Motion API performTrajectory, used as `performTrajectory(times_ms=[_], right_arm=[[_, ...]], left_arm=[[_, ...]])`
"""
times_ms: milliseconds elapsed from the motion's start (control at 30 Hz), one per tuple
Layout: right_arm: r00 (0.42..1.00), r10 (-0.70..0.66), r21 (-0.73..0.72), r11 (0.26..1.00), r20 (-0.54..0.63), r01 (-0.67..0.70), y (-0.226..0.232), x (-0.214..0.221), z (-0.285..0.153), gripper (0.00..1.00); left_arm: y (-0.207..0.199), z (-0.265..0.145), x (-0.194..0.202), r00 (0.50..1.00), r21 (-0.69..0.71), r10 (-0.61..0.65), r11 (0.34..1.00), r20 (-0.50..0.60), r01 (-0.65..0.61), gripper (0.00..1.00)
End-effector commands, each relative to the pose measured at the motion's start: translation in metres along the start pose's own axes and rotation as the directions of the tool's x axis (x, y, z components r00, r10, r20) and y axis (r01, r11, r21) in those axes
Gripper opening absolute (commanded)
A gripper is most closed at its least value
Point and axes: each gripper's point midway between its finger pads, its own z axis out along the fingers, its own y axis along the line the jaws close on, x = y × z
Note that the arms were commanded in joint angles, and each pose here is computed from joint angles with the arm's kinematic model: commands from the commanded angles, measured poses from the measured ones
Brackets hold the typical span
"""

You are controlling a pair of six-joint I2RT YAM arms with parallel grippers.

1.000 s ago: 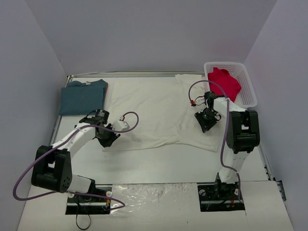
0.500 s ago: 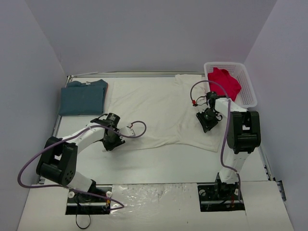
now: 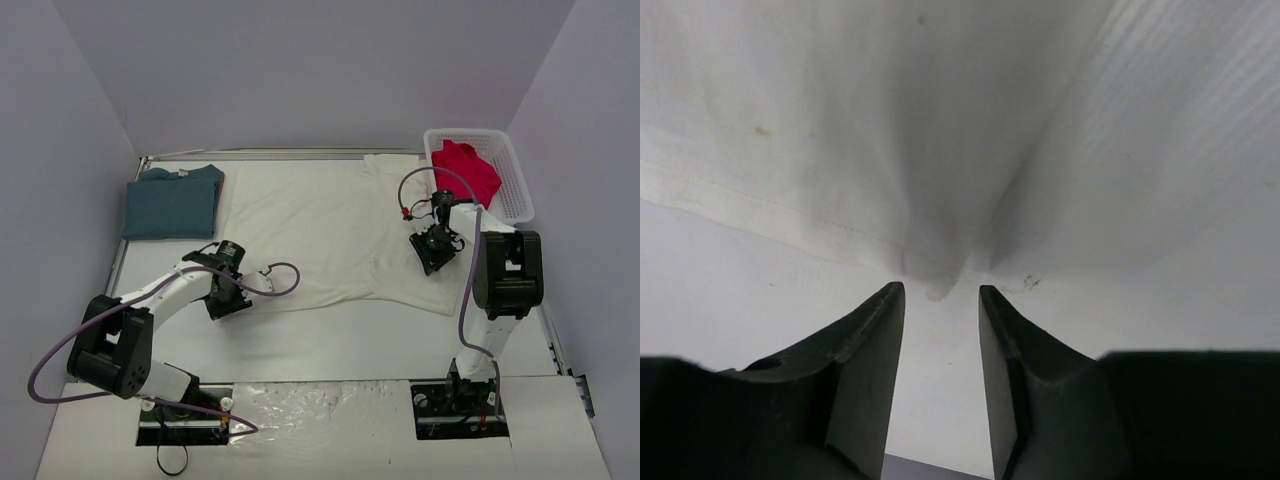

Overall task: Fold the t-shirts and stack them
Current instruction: Flatten out the tshirt

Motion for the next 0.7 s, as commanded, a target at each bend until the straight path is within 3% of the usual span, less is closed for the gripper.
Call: performTrajectory(times_ms=[0, 267, 533, 667], right_arm=[[0.999, 0.004, 0.005, 1.000, -0.032, -0.004, -0.003, 0.013, -0.003, 0.29], [1.000, 0.006, -0.008, 1.000, -0.031, -0.007, 0.000, 0.014, -0.002, 0.31], [1.000, 0.002, -0.011, 1.000, -0.030, -0.002, 0.003, 0.018, -0.003, 0.31], [1.000, -0.004, -0.007, 1.000, -0.031, 0.004, 0.003, 0.020, -0.006, 0.31]], left_arm=[[-0.017, -0.008, 0.008, 0.999, 0.077, 0.048, 0.996, -0.011, -0.047, 0.37], [-0.026, -0.002, 0.006, 0.998, 0.126, 0.059, 0.990, 0.007, -0.060, 0.36], [-0.014, 0.013, 0.004, 0.999, 0.082, 0.019, 0.997, -0.026, -0.016, 0.36], [-0.011, 0.019, 0.004, 0.999, 0.083, 0.009, 0.997, -0.041, -0.006, 0.03]])
